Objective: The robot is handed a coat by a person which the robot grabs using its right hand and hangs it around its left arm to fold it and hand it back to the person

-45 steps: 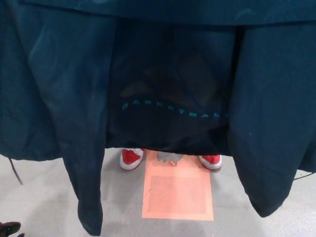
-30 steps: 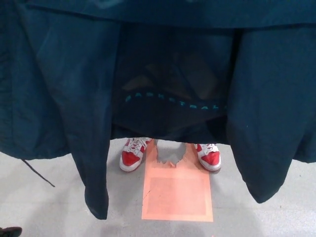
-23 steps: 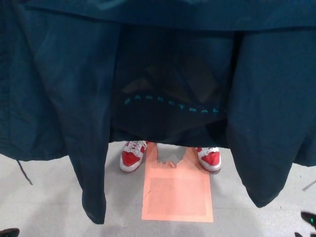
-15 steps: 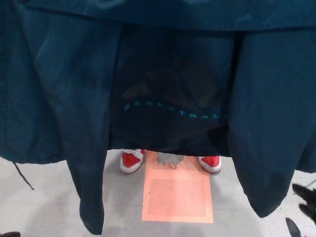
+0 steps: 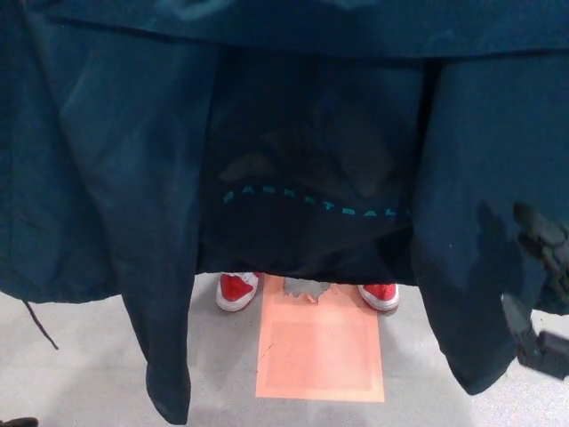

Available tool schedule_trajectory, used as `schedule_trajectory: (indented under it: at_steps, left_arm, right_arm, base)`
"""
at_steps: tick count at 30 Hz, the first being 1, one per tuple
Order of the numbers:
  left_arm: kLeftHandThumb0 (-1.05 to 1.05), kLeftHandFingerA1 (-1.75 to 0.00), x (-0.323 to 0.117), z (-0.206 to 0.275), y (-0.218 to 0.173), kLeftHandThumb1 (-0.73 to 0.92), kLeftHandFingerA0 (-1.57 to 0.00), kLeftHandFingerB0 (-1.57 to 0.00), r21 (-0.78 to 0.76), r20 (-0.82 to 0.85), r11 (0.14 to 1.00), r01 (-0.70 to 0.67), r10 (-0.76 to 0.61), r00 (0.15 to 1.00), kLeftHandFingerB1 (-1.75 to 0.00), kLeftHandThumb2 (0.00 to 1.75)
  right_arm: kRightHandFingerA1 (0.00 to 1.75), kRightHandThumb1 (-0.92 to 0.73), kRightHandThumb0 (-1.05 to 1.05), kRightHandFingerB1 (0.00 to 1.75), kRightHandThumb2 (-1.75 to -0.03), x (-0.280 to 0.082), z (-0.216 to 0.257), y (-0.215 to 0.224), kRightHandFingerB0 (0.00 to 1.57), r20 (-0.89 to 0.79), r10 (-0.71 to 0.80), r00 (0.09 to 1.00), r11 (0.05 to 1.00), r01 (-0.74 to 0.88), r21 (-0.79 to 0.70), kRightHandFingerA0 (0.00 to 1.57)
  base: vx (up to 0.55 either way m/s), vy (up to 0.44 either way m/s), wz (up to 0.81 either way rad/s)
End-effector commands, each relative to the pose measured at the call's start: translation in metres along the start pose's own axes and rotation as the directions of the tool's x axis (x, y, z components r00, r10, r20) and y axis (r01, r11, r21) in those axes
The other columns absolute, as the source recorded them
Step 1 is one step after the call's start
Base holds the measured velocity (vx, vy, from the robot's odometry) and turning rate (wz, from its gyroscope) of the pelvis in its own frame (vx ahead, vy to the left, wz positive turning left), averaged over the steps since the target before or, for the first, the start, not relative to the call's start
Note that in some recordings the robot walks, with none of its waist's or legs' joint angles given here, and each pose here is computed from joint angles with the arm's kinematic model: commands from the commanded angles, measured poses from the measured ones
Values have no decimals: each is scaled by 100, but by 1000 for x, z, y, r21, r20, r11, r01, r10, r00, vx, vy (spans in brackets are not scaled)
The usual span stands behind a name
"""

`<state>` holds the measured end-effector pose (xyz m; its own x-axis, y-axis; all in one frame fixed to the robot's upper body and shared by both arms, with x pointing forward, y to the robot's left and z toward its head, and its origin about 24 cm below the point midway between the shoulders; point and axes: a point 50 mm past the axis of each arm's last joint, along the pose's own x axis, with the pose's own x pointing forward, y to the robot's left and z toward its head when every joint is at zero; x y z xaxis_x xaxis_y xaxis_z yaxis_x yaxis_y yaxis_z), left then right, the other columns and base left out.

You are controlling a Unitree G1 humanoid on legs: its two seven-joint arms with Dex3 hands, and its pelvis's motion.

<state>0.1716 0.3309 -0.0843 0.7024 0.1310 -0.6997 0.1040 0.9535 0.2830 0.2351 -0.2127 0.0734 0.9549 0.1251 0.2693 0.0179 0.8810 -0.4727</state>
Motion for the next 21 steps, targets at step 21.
schedule_trajectory:
  at_steps: [21]
  left_arm:
    - [-75, -31, -3, 5, 10, 92, -12, -16, 50, 24, 998, 27, -29, 999, -32, 77]
  right_arm:
    - [0, -75, -96, 3, -102, 61, 232, -53, 0, 647, 158, 746, 937, 93, -337, 0]
  base:
    - [0, 0, 0]
